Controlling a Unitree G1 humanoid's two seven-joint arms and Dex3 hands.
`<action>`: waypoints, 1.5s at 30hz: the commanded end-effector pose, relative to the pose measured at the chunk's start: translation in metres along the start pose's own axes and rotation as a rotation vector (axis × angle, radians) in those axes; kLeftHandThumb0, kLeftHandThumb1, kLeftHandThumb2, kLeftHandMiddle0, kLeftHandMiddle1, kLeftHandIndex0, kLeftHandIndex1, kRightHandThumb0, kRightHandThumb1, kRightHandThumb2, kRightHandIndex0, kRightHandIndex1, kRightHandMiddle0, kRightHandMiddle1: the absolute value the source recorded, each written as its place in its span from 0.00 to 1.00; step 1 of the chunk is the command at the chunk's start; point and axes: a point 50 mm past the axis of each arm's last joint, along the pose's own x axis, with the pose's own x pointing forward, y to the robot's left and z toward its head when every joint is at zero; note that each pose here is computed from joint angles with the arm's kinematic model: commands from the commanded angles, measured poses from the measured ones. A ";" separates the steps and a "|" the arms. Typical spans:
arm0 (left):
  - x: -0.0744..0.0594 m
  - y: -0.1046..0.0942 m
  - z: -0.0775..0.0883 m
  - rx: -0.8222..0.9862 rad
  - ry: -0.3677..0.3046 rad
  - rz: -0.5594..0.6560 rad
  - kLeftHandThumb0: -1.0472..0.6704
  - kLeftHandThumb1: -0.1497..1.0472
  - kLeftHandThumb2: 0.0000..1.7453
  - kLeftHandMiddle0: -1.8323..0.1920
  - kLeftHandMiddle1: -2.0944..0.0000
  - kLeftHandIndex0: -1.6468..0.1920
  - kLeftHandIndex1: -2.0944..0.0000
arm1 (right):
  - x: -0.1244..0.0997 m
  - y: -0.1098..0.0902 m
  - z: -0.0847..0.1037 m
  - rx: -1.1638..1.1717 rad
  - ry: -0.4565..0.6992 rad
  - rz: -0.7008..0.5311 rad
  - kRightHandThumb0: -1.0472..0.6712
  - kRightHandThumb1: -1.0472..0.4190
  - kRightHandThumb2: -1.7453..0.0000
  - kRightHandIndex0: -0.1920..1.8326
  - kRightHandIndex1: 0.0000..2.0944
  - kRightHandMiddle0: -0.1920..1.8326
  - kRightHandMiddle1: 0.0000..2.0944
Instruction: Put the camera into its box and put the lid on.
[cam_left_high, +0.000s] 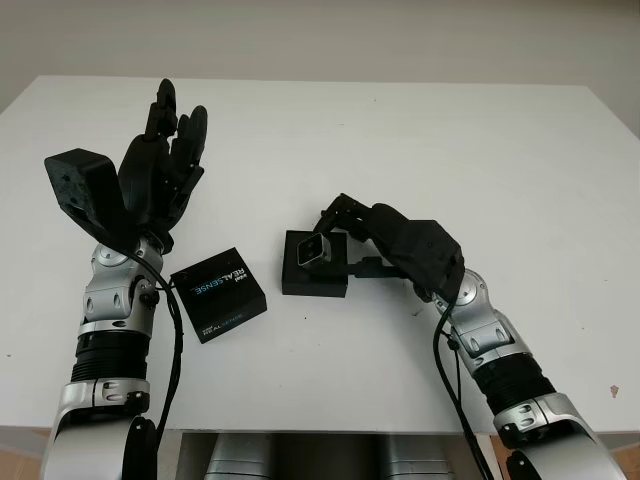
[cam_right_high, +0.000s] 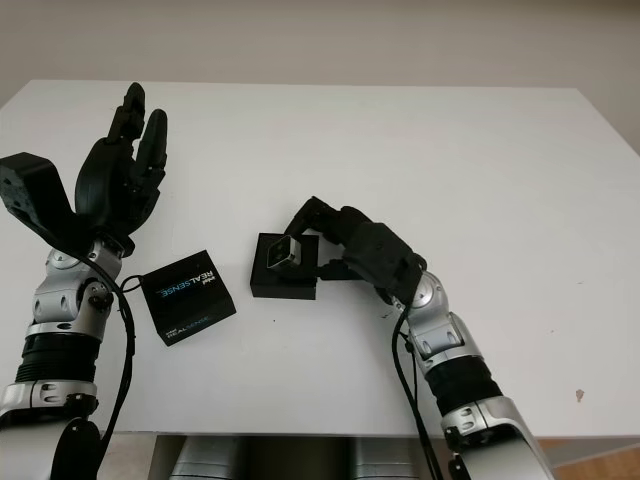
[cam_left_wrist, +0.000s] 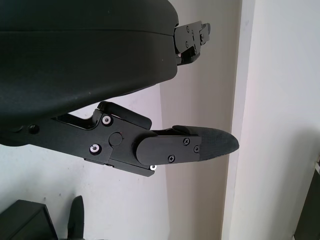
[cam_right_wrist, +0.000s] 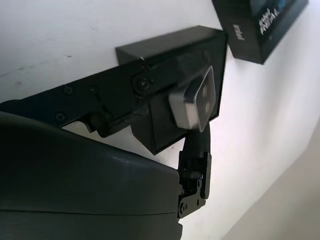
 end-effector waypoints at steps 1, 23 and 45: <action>-0.001 0.002 0.004 0.015 -0.011 0.001 0.24 1.00 0.23 1.00 1.00 1.00 1.00 | 0.000 0.002 0.003 -0.040 -0.020 0.023 0.27 0.11 0.97 0.12 0.01 0.13 0.42; -0.002 0.003 0.005 0.023 -0.011 -0.010 0.24 1.00 0.24 1.00 0.98 1.00 1.00 | -0.017 -0.021 0.033 -0.252 -0.148 -0.044 0.25 0.10 0.97 0.01 0.01 0.08 0.07; 0.000 0.002 0.007 0.026 -0.007 -0.008 0.24 1.00 0.24 1.00 0.98 1.00 0.99 | -0.028 -0.058 0.083 -0.647 -0.241 -0.223 0.27 0.14 0.97 0.28 0.07 0.30 0.28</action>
